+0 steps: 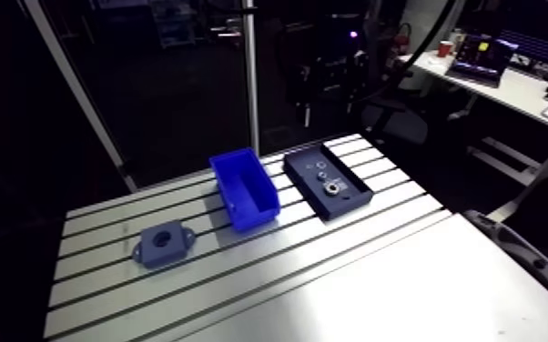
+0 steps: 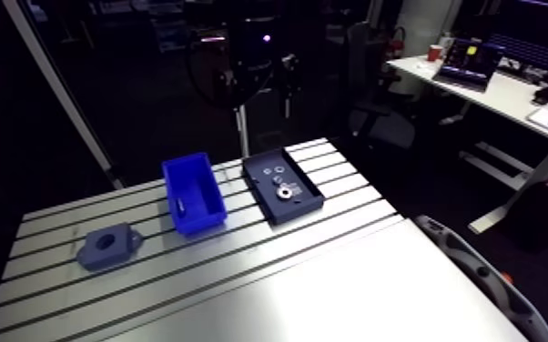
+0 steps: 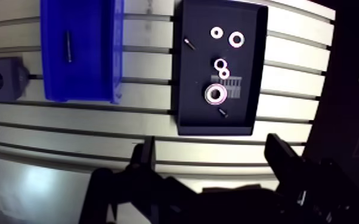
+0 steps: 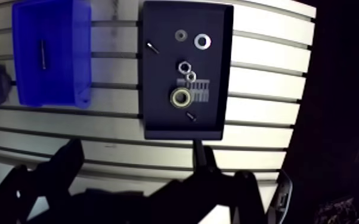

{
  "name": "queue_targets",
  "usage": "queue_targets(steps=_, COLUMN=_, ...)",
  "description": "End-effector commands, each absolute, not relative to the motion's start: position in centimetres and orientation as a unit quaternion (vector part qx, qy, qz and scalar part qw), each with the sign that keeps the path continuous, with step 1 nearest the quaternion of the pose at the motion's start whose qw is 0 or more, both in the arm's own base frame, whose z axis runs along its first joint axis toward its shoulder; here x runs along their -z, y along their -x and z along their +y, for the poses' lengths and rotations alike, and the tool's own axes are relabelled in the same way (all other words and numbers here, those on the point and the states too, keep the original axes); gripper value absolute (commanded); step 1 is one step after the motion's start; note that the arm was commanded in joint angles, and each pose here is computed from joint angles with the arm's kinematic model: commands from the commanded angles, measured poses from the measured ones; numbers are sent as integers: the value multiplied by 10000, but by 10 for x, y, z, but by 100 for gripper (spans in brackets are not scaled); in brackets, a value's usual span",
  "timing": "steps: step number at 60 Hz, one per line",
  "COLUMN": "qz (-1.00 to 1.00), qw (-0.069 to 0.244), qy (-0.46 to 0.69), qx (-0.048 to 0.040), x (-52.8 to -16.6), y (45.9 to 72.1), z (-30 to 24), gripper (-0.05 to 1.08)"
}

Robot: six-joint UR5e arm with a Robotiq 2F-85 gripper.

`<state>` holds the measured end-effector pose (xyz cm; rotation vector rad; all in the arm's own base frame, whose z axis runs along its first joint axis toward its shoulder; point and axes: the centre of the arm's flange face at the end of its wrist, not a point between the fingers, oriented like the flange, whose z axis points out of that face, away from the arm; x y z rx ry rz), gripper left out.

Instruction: Pick up the bearing and press it into the housing until flush.

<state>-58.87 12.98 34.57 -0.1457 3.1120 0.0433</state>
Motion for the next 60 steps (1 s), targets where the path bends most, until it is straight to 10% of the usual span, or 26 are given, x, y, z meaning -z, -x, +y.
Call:
queue_targets(steps=1, qz=9988, qw=262, qy=400, qx=-82, x=-317, y=592, z=141, gripper=0)
queue_targets(steps=25, qz=9985, qw=330, qy=364, qx=-252, x=-284, y=592, z=151, gripper=1)
queue_targets(steps=45, qz=9987, qw=384, qy=251, qx=-213, x=-260, y=586, z=164, gripper=2)
queue_targets(steps=60, qz=9986, qw=438, qy=229, qx=-183, x=-239, y=584, z=165, gripper=25)
